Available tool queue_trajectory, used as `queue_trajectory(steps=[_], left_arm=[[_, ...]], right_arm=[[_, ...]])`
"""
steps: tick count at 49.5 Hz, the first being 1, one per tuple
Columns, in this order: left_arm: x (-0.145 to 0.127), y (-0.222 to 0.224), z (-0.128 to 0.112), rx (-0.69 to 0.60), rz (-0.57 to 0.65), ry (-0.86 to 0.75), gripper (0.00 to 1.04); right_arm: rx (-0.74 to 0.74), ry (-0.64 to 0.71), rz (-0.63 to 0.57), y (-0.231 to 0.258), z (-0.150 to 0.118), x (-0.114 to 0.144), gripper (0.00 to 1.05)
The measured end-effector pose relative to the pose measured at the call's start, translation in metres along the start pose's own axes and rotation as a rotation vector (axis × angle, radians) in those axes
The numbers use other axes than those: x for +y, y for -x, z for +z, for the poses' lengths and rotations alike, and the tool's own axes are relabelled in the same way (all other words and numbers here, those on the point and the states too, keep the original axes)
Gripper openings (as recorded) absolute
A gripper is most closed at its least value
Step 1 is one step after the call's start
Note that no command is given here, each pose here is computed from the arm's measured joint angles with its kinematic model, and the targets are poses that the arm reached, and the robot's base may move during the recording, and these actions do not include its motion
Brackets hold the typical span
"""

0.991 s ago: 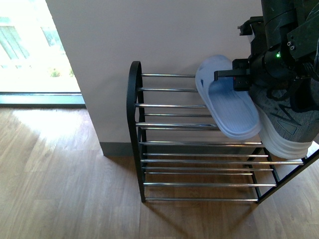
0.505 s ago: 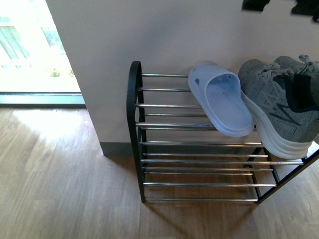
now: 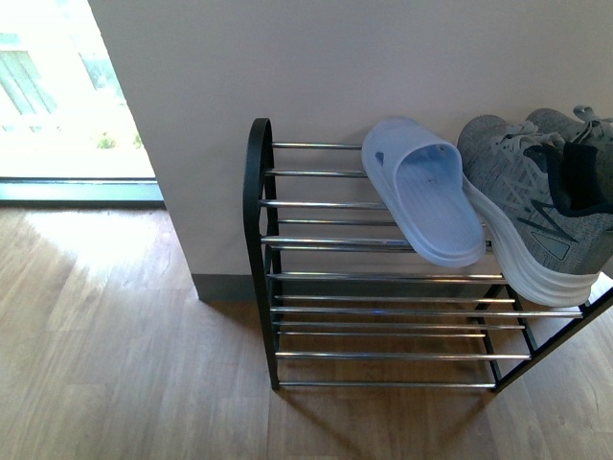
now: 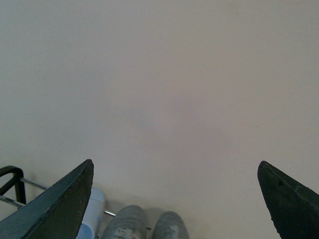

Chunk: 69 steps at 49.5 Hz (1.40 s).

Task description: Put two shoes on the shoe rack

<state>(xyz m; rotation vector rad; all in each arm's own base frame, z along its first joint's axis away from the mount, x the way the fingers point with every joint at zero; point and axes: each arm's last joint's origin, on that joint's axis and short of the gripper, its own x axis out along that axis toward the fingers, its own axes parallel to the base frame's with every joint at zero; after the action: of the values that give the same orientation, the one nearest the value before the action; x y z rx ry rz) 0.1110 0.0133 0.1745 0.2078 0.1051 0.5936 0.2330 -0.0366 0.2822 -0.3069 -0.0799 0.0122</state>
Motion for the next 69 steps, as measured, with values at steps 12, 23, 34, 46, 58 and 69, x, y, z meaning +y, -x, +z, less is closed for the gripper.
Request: queue_trajectory(steps=[12,23,34,46,58,69], left_arm=[[0.000,0.000,0.000,0.000,-0.001,0.000,0.02],[0.000,0.000,0.000,0.000,0.000,0.000,0.02],[0.000,0.000,0.000,0.000,0.000,0.000,0.02],[0.000,0.000,0.000,0.000,0.000,0.000,0.02],[0.000,0.000,0.000,0.000,0.000,0.000,0.02],[0.000,0.000,0.000,0.000,0.000,0.000,0.02]], right_arm=[[-0.013,-0.081,0.092,0.053,-0.033,-0.013,0.96],[0.102,-0.252,-0.006,0.073,-0.072,0.004,0.76],[0.090,-0.290,-0.022,0.087,-0.074,0.026,0.43],[0.091,-0.294,-0.022,0.099,-0.079,0.042,0.10],[0.088,-0.297,-0.018,0.109,-0.082,0.053,0.02],[0.083,-0.297,-0.009,0.117,-0.084,0.067,0.02]])
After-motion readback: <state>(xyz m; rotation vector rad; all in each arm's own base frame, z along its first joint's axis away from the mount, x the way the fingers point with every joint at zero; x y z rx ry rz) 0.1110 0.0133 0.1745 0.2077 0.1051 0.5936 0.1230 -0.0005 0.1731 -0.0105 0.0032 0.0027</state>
